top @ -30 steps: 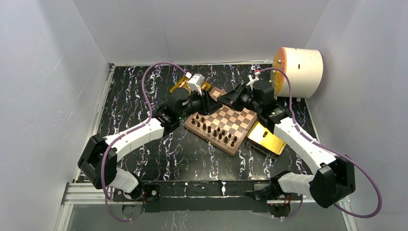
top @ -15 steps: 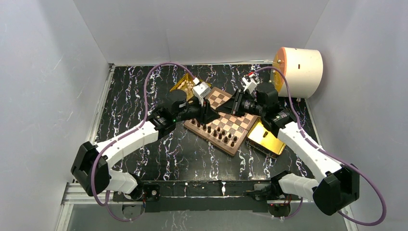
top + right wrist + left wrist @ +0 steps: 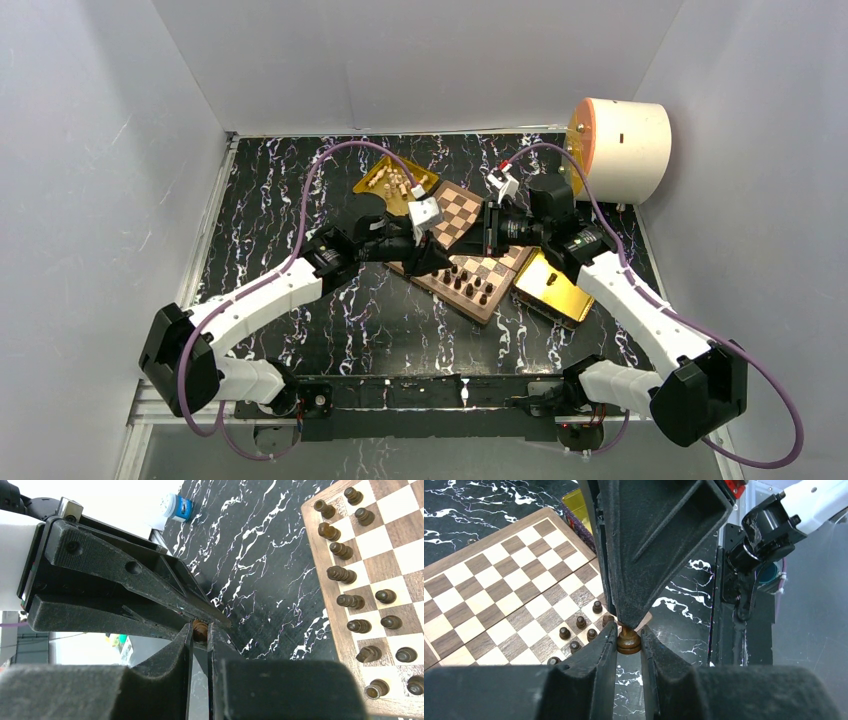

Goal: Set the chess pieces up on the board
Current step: Pick up the chess piece from the storage box, then place the chess piece on the chessboard.

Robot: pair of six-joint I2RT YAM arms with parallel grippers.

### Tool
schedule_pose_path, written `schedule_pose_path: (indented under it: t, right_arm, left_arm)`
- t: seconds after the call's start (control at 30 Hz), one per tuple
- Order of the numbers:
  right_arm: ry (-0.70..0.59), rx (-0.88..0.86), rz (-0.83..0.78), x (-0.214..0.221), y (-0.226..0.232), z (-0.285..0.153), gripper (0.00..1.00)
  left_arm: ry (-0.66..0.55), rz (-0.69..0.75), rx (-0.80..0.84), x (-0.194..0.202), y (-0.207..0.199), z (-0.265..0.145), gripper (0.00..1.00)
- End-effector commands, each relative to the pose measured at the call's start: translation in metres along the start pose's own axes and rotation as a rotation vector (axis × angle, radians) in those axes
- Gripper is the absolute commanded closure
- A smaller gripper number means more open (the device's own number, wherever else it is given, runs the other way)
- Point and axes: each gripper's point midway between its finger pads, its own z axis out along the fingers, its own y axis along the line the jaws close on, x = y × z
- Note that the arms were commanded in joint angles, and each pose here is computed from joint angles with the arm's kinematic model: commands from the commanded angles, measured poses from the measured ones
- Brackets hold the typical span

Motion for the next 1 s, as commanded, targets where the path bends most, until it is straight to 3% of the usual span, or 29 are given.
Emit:
schedule_pose_path:
  t: [0.0, 0.13, 0.23, 0.53, 0.6, 0.97]
  right_arm:
    - [0.054, -0.127, -0.071, 0.003, 0.034, -0.010, 0.86]
    - [0.014, -0.098, -0.047, -0.004, 0.028, -0.006, 0.88]
    - [-0.064, -0.030, -0.029, -0.016, 0.018, -0.005, 0.88]
    - [-0.261, 0.280, -0.082, -0.059, -0.024, -0.017, 0.88]
    - [-0.282, 0.345, -0.110, -0.066, -0.033, -0.021, 0.88]
    - [-0.245, 0.547, -0.278, -0.081, -0.073, 0.000, 0.87]
  left_arm:
    - [0.047, 0.053, -0.055, 0.009, 0.010, -0.013, 1.00]
    - [0.053, 0.026, -0.087, 0.011, 0.014, -0.013, 0.88]
    - [0.069, 0.004, -0.112, 0.017, 0.018, -0.014, 0.65]
    - [0.126, -0.075, -0.333, 0.032, 0.042, -0.038, 0.34]
    - [0.122, -0.089, -0.383, 0.035, 0.046, -0.046, 0.15]
    - [0.087, -0.038, -0.638, 0.049, 0.057, -0.111, 0.09]
